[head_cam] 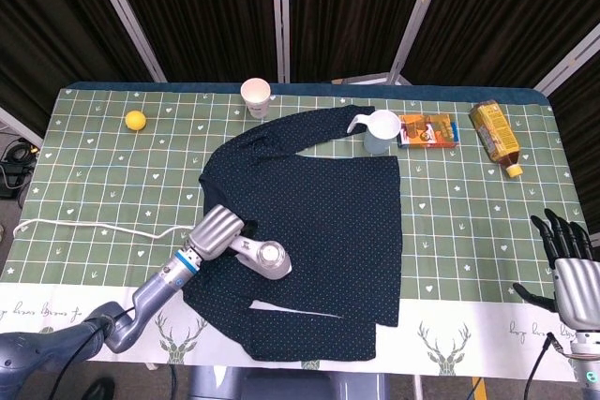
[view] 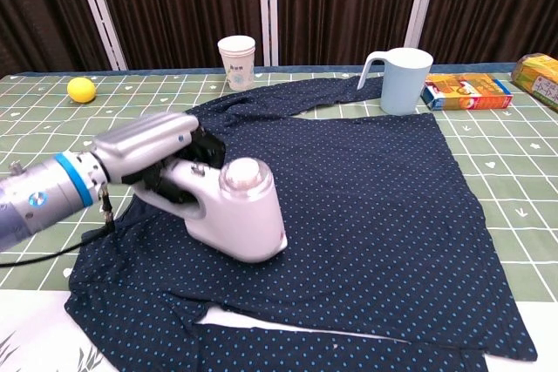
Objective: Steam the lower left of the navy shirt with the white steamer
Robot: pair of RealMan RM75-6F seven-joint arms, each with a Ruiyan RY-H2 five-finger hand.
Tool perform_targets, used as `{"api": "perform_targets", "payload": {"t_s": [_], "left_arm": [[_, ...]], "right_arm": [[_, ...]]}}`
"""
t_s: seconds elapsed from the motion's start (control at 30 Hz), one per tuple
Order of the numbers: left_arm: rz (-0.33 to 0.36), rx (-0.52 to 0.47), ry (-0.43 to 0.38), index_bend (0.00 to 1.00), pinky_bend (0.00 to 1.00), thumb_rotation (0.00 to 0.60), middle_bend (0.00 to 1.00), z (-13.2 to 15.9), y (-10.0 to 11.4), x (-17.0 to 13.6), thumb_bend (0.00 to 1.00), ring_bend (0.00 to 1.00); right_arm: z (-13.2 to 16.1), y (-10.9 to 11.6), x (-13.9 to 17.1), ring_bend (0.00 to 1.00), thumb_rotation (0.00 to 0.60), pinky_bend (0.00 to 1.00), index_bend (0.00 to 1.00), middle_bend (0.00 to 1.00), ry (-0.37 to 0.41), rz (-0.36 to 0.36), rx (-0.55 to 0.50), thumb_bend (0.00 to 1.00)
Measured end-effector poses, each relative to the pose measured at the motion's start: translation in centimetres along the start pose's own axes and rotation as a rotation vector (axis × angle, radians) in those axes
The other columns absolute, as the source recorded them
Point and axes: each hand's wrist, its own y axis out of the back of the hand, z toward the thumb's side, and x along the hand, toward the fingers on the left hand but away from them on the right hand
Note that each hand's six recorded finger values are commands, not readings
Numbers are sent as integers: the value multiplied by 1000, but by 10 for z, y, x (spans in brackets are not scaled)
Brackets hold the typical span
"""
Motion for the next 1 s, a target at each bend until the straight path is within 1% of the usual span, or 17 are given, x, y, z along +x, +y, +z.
{"api": "perform_targets", "payload": {"t_s": [0.2, 0.37, 0.5, 0.7, 1.0], "left_arm": [[62, 23, 48, 920, 1000, 600, 908, -19, 20, 15, 548, 846], [79, 43, 85, 920, 1000, 600, 908, -31, 24, 28, 547, 846], [72, 17, 131, 922, 1000, 600, 908, -38, 16, 37, 547, 846], [45, 9, 162, 922, 1000, 600, 908, -42, 1, 43, 548, 846], [9, -3, 122, 922, 1000, 600, 908, -27, -19, 41, 547, 846]], "right_arm": [[0, -2, -1, 0, 600, 0, 0, 0, -3, 7, 0, 0], [0, -4, -3, 0, 600, 0, 0, 0, -1, 13, 3, 0], [0, -3, -3, 0, 600, 0, 0, 0, -4, 11, 3, 0], [-4, -2, -4, 0, 600, 0, 0, 0, -15, 9, -6, 0], [-4, 0, -3, 0, 600, 0, 0, 0, -11, 6, -15, 0]]}}
